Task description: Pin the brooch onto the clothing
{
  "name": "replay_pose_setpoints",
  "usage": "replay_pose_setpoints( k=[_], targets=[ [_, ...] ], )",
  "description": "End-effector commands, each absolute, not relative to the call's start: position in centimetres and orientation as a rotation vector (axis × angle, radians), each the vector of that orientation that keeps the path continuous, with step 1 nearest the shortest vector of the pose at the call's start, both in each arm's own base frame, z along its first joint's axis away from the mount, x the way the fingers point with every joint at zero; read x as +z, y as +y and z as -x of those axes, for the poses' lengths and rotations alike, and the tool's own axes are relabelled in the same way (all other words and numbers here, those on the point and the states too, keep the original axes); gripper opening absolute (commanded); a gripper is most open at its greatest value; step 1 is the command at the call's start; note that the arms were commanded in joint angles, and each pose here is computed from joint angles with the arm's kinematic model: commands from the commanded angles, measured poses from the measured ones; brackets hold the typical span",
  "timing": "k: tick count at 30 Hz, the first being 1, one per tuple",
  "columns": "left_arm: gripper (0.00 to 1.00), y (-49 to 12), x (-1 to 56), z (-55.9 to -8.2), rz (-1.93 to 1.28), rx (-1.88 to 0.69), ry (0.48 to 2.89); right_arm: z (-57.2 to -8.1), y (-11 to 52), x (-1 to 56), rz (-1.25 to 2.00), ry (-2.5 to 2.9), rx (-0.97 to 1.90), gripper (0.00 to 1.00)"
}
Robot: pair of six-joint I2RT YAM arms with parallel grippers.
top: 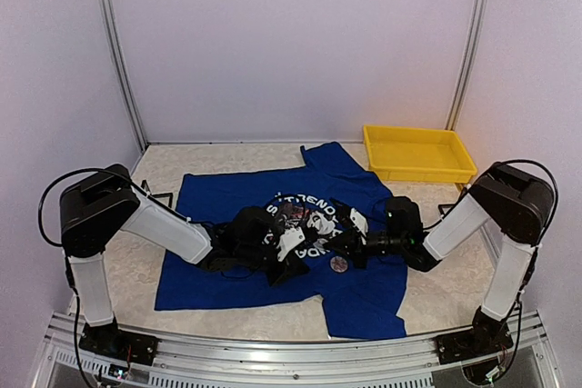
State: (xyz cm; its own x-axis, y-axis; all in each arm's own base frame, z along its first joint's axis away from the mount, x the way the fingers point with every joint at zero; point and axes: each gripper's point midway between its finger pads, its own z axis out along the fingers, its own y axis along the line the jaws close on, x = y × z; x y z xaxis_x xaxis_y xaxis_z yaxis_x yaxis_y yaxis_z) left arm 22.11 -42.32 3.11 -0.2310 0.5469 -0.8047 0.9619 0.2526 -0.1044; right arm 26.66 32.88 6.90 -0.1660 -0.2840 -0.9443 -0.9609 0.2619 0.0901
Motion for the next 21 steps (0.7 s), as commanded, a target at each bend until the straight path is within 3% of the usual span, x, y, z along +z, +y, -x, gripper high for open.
replay_pose_setpoints(
  k=[1, 21],
  targets=[
    [0.00, -43.2, 5.9, -21.5, -1.357, -0.933, 1.786, -25.4, 33.9, 7.4, 1.293, 1.323, 0.757, 0.00],
    [0.00, -42.6, 6.6, -21.9, -1.343, -1.004, 1.765, -24.7, 34.5, 4.3, 1.545, 1.164, 0.469, 0.00]
  ],
)
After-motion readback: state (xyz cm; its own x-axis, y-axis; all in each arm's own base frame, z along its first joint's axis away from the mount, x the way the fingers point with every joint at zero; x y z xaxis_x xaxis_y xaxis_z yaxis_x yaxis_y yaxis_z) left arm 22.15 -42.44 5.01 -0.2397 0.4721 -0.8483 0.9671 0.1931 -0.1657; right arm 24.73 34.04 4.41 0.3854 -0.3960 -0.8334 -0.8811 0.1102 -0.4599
